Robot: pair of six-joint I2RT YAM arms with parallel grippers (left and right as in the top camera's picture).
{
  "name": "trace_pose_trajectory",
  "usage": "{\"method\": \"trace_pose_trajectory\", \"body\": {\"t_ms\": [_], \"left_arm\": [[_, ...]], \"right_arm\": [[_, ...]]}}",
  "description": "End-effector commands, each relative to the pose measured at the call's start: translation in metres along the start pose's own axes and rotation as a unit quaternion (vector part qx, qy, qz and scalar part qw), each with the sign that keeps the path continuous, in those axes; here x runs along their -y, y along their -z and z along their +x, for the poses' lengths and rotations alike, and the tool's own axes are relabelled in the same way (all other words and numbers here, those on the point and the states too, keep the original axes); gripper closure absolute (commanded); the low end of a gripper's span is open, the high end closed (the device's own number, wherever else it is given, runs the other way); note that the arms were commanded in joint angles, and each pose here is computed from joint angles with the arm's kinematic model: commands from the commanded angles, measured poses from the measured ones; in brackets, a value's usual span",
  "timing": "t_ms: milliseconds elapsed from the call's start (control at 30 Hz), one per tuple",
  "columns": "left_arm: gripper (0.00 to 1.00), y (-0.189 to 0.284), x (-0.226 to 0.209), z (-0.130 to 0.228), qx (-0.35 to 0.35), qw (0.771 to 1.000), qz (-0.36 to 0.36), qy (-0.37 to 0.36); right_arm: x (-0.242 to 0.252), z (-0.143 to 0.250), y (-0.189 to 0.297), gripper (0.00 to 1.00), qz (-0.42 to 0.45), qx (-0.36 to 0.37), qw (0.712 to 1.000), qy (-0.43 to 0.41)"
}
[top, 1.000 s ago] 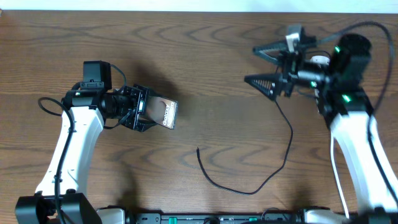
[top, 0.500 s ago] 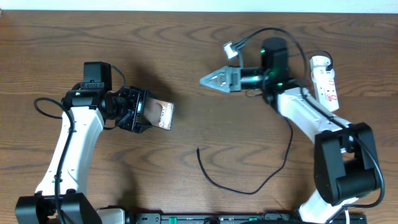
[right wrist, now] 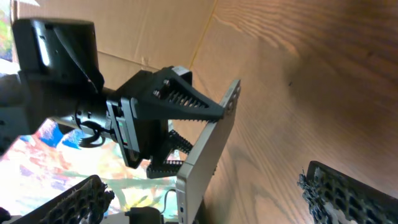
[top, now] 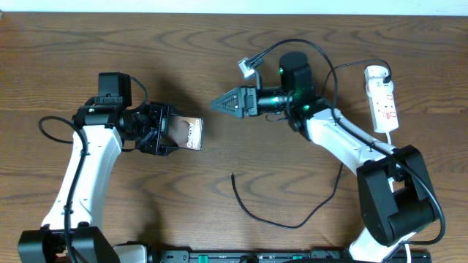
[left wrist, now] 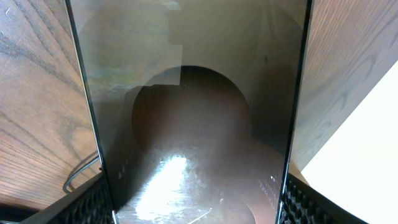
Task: Plug charger to phone and switch on socket
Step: 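Swing the right gripper from rest toward the phone held by the left, then close the right gripper on the phone's right edge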
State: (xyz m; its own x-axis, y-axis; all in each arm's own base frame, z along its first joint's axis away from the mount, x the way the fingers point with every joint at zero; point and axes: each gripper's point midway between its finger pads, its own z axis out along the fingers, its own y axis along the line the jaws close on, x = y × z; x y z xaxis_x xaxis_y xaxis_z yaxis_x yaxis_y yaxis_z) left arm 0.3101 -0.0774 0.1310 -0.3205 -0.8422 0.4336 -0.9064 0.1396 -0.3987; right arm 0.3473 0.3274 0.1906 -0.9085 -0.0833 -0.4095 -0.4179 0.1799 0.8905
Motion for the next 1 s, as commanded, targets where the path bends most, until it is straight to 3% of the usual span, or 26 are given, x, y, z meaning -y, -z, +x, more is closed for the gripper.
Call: {"method": "trace_pose_trajectory", "body": {"t_ms": [0,433,967], "left_arm": [[0.93,0.006,0.003,0.001,0.003,1.0,0.01,0.007],[0.93,0.005,0.003,0.001,0.003,0.998,0.01,0.066],[0.93,-0.003,-0.005,-0.006,0.072,0.991,-0.012,0.115]], "right_arm": [[-0.007,0.005,-0.018,0.01,0.009,-0.003,1.0,0.013],[0.012,0.034,-0.053,0.02,0.094,-0.01,0.995,-0.034],[0.009,0.039,-0.062,0.02,0.102,-0.01,0.994,-0.027]]}}
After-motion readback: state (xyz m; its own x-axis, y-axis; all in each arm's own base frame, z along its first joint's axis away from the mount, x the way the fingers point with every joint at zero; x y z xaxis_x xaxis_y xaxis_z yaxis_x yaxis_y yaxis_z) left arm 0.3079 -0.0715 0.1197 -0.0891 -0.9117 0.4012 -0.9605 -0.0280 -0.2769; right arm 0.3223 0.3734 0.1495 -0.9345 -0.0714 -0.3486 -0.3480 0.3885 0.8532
